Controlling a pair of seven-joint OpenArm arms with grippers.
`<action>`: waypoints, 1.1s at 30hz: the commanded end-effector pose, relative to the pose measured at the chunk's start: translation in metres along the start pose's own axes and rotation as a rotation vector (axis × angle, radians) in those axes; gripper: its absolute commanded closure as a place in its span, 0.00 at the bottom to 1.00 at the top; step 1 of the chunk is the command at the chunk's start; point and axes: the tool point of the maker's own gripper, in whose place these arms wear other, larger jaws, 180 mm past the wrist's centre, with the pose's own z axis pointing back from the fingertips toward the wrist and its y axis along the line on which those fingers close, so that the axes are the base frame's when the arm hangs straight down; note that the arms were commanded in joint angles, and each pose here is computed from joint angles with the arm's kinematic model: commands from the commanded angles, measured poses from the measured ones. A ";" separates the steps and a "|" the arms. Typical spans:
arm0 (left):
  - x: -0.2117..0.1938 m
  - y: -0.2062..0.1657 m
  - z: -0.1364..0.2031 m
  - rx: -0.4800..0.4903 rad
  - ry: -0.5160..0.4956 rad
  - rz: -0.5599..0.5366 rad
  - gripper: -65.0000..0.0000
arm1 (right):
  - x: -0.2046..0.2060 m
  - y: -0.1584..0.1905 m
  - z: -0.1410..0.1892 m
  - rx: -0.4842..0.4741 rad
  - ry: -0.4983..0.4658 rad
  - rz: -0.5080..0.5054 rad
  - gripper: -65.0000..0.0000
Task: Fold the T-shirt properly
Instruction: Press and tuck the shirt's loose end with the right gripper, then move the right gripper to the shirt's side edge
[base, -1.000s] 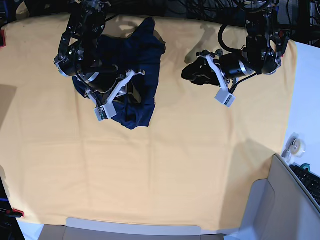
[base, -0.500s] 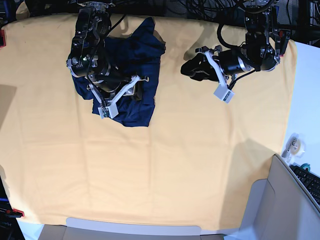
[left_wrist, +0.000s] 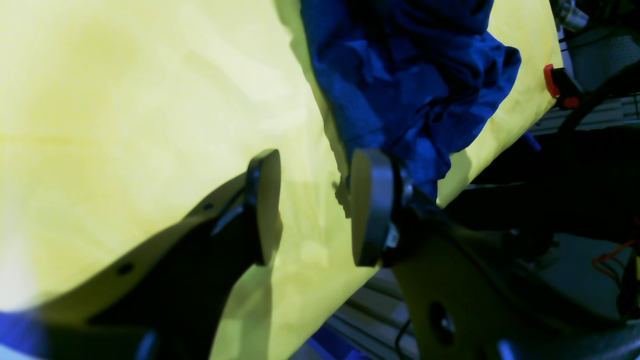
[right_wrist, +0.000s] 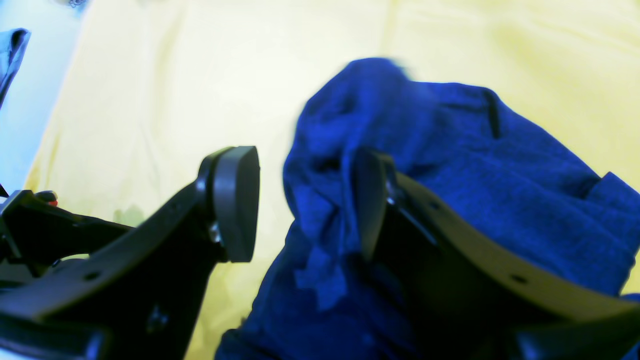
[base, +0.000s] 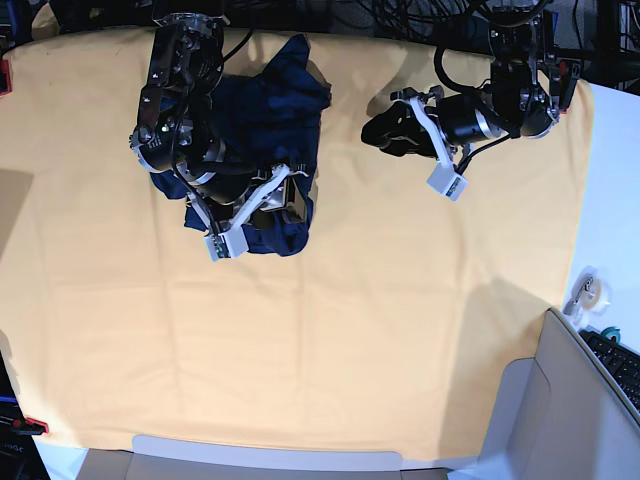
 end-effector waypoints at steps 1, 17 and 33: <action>0.009 -0.006 0.003 -0.019 -0.030 -0.017 0.66 | 0.012 0.003 0.004 0.019 -0.040 0.018 0.53; 0.001 -0.007 0.002 -0.022 -0.020 -0.001 0.66 | 0.016 -0.108 0.098 -0.085 -0.241 -0.257 0.54; 0.001 -0.006 0.003 -0.020 -0.022 0.000 0.66 | -0.080 -0.147 0.077 -0.113 -0.057 -0.544 0.54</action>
